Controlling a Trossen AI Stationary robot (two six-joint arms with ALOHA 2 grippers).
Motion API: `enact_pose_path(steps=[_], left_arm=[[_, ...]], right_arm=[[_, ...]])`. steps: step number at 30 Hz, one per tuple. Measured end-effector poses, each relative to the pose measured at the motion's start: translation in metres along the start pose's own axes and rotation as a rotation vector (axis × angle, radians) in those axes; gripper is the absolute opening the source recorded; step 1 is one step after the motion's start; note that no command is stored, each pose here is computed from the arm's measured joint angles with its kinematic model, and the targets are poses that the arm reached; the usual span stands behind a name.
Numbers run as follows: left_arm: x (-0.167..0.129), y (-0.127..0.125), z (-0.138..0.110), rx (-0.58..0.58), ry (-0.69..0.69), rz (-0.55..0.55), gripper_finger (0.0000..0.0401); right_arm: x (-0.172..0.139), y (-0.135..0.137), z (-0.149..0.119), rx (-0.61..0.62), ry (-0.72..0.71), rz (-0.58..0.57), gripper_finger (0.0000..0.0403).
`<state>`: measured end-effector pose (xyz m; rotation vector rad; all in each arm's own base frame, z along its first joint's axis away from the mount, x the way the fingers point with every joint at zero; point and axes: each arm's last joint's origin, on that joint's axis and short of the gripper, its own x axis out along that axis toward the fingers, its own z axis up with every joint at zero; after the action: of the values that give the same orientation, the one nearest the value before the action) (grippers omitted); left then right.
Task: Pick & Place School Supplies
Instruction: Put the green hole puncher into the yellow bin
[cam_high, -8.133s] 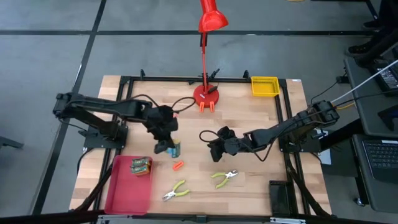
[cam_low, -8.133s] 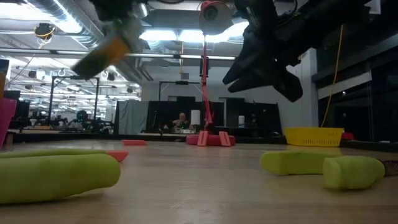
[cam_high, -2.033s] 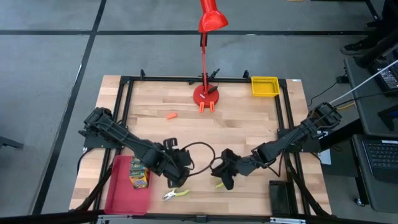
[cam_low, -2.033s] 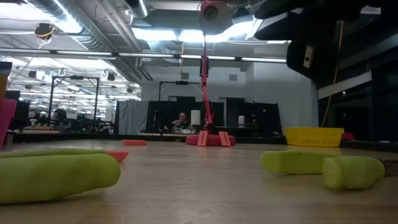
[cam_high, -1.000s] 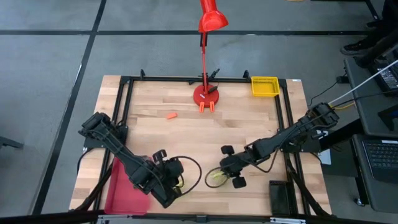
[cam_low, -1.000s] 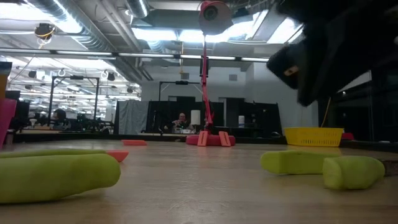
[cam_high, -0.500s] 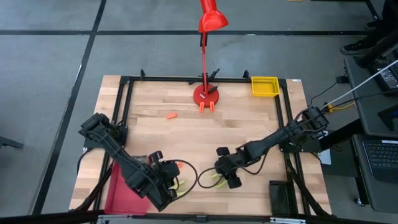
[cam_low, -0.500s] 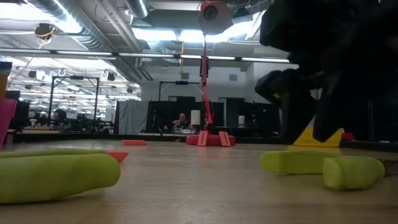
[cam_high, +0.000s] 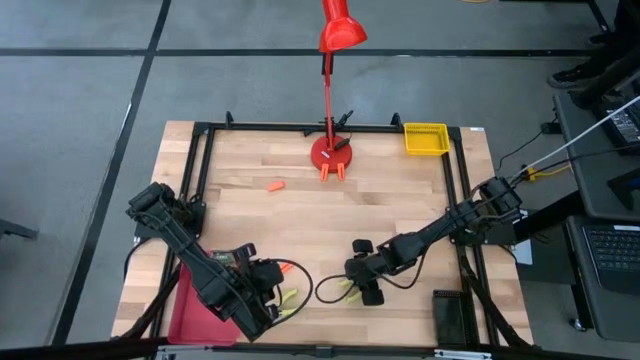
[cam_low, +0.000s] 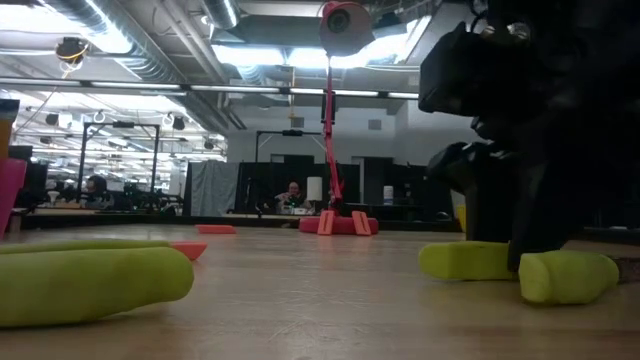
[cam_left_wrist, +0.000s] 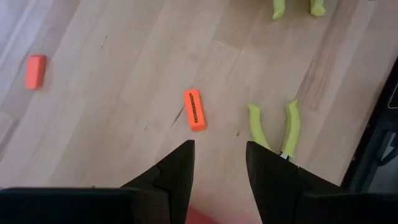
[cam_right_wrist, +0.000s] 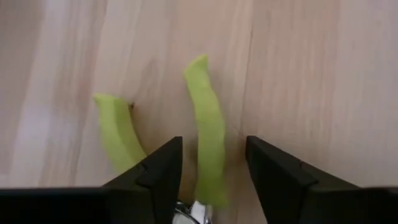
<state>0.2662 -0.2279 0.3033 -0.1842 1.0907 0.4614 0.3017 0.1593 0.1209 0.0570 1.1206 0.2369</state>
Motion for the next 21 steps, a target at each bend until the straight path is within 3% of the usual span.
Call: enact_pose_path(steps=[4,9,21], left_arm=[[0.000,0.000,0.000,-0.002,0.000,0.000,0.0142],[0.000,0.001,-0.001,0.002,0.006,0.011,0.0142],[0.000,0.006,-0.002,-0.028,0.003,0.066,0.0141]], right_arm=[[0.000,0.001,-0.001,0.039,-0.024,-0.053,0.0136],[0.001,0.001,0.001,0.096,-0.040,-0.053,0.0043],[-0.010,-0.010,0.036,0.254,-0.163,-0.114,0.0042]])
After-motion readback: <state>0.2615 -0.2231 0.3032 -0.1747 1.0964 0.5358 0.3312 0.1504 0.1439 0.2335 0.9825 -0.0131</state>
